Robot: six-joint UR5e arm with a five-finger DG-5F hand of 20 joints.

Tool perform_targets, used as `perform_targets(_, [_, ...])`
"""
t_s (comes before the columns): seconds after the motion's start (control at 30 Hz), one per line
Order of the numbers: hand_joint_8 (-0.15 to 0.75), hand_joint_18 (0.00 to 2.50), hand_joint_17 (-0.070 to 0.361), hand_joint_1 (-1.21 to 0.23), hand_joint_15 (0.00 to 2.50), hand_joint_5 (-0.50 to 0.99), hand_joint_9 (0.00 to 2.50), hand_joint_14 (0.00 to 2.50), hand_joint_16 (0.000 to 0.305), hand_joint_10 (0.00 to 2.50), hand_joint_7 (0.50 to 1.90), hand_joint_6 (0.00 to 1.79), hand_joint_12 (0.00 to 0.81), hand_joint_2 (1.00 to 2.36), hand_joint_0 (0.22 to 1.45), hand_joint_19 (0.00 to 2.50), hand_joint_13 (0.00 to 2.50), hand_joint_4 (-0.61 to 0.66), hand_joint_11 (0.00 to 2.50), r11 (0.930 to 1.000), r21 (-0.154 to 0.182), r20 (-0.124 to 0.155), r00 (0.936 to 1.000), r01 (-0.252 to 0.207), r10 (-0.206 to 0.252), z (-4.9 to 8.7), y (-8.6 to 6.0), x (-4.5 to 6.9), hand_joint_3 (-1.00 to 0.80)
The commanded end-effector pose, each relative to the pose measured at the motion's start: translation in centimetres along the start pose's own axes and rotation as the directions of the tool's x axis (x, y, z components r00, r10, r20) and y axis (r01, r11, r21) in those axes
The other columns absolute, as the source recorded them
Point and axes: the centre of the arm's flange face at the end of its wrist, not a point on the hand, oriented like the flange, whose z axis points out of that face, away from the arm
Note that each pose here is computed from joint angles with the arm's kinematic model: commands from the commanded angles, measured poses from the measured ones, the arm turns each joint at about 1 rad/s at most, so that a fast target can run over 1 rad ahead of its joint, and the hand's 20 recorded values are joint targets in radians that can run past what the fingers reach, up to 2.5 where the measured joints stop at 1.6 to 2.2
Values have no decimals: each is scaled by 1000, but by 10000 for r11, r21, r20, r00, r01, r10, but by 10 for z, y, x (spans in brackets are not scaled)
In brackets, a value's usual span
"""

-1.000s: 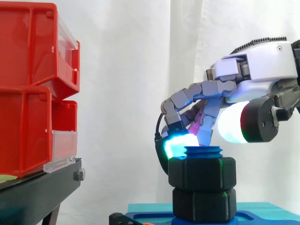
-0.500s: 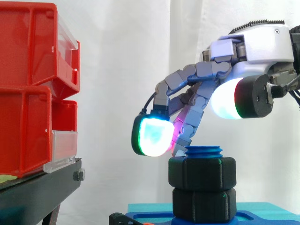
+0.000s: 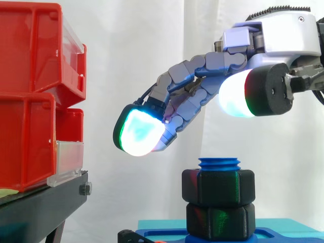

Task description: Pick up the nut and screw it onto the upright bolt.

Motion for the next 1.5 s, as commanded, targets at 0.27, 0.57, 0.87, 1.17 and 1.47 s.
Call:
perform_targets(0.27, [185,0,70,-210,0,-101,517,0,31,0,678,502,267,1000,447,0,373,195,0,9999,-20,-203,9997,-159,159,-1,8,13,-500])
perform_targets(0.57, [196,0,70,-207,0,-82,512,0,31,0,823,503,271,1000,447,0,390,208,0,9998,-8,-309,9993,-197,197,-2,8,15,-500])
perform_targets(0.87, [203,0,71,-206,0,-68,516,0,31,0,938,504,278,1000,450,0,418,234,0,9998,-39,-466,9988,-179,177,-4,8,17,-500])
perform_targets(1.17, [212,0,71,-212,0,-64,533,0,32,0,1011,504,278,1000,454,0,466,247,0,9998,6,-599,9980,-192,192,-6,5,18,-500])
perform_targets(1.47, [225,80,67,-236,0,-39,627,0,30,0,1316,502,266,1000,465,0,535,205,0,9997,84,-759,9969,-207,213,-9,1,20,-500])
